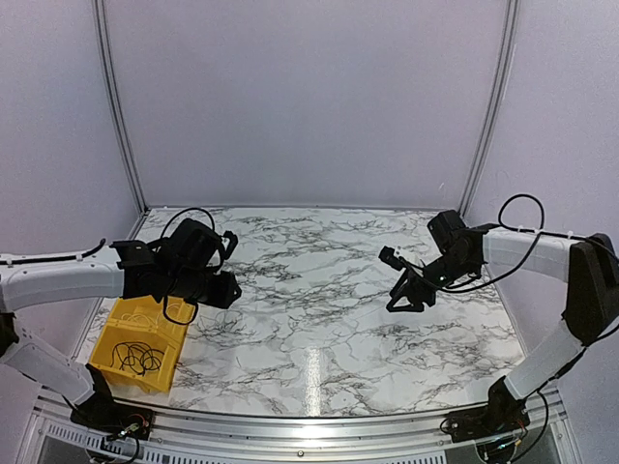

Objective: Untangle the cables

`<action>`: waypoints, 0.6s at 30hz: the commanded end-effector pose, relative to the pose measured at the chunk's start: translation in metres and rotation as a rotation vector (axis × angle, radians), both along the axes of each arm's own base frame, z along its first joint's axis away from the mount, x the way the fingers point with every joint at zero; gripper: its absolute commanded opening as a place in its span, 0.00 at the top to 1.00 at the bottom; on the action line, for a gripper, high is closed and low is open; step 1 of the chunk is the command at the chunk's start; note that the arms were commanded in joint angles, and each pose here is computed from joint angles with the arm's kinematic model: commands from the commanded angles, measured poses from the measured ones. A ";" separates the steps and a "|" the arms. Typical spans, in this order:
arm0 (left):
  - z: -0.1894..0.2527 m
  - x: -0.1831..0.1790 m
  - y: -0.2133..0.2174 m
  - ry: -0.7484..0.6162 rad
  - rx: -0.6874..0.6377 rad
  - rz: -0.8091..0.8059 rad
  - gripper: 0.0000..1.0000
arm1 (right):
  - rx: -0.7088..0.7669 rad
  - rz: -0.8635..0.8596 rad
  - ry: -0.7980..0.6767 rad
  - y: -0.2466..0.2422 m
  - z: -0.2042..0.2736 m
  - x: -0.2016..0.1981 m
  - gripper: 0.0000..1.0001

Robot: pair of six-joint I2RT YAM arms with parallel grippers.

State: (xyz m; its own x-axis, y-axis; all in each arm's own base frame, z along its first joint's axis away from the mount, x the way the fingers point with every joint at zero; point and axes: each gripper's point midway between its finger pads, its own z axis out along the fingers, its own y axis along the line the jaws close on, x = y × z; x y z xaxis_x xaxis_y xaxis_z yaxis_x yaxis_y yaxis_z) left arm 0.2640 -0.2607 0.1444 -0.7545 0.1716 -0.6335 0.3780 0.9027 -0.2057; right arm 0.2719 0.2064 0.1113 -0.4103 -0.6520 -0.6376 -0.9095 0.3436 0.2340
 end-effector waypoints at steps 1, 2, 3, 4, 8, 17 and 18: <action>-0.058 -0.017 0.009 0.147 0.107 -0.027 0.68 | 0.015 -0.029 -0.053 -0.007 -0.005 0.014 0.44; -0.068 -0.019 0.008 0.173 0.124 -0.037 0.64 | 0.015 -0.033 -0.052 -0.008 -0.007 0.015 0.44; -0.077 -0.020 0.008 0.195 0.139 -0.035 0.60 | 0.018 -0.034 -0.051 -0.009 -0.008 0.014 0.44; -0.083 -0.019 0.008 0.207 0.154 -0.026 0.58 | 0.022 -0.032 -0.049 -0.009 -0.010 0.013 0.44; -0.104 -0.014 0.012 0.227 0.228 -0.008 0.55 | 0.010 -0.026 -0.034 -0.010 -0.018 0.010 0.44; -0.112 0.004 0.019 0.175 0.327 0.020 0.92 | -0.014 -0.029 -0.047 -0.014 -0.022 0.011 0.44; -0.110 0.006 0.019 0.162 0.333 0.019 0.98 | -0.017 -0.030 -0.045 -0.014 -0.023 0.011 0.44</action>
